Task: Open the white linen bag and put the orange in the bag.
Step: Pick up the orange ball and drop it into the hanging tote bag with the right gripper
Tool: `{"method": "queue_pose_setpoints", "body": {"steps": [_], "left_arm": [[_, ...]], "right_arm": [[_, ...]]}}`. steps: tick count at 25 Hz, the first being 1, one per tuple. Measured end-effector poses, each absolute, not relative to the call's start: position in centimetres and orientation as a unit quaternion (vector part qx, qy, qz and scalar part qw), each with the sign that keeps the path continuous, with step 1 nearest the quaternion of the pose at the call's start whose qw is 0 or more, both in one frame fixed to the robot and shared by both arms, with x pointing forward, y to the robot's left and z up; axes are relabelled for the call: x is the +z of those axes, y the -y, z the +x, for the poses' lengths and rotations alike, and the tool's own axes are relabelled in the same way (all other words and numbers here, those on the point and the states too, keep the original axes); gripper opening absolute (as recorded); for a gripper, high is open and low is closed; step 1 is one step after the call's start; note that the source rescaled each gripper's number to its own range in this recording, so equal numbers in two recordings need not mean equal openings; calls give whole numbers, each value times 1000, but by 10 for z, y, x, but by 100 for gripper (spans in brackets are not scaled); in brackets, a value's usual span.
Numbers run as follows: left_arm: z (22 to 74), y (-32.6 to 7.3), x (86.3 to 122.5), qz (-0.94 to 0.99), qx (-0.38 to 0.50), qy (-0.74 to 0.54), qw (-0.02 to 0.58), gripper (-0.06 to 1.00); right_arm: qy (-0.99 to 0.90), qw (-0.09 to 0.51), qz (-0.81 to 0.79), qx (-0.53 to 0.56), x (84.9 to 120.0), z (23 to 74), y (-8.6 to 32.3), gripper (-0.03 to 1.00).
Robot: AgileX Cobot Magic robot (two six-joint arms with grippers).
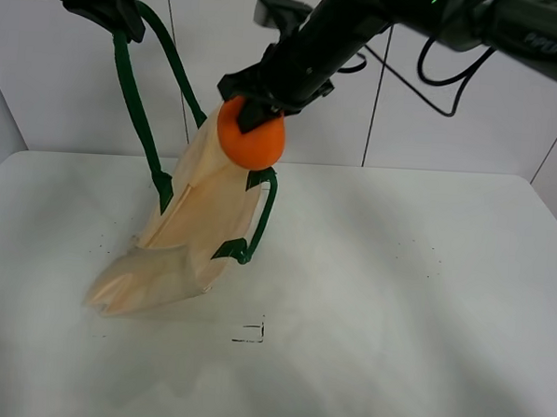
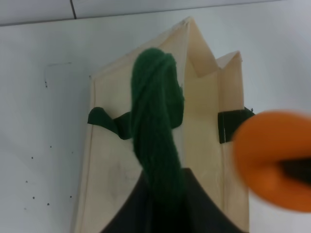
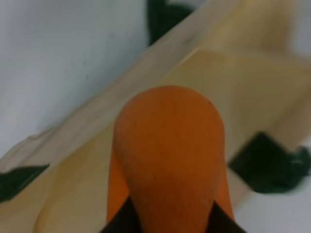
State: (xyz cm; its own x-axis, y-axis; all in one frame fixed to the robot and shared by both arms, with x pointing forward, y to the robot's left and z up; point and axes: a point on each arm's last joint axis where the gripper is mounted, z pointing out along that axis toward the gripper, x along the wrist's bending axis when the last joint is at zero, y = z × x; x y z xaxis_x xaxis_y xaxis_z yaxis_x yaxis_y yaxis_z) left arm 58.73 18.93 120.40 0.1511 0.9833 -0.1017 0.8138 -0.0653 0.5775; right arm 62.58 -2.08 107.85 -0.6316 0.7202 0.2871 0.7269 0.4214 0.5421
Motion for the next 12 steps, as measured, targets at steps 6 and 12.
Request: {"method": "queue_pose_setpoints", "body": {"steps": [6, 12], "left_arm": [[587, -189, 1204, 713, 162, -630, 262, 0], [587, -189, 1204, 713, 162, -630, 262, 0]], "right_arm": [[848, 36, -433, -304, 1018, 631, -16, 1], [836, 53, -450, -310, 988, 638, -26, 1]]}}
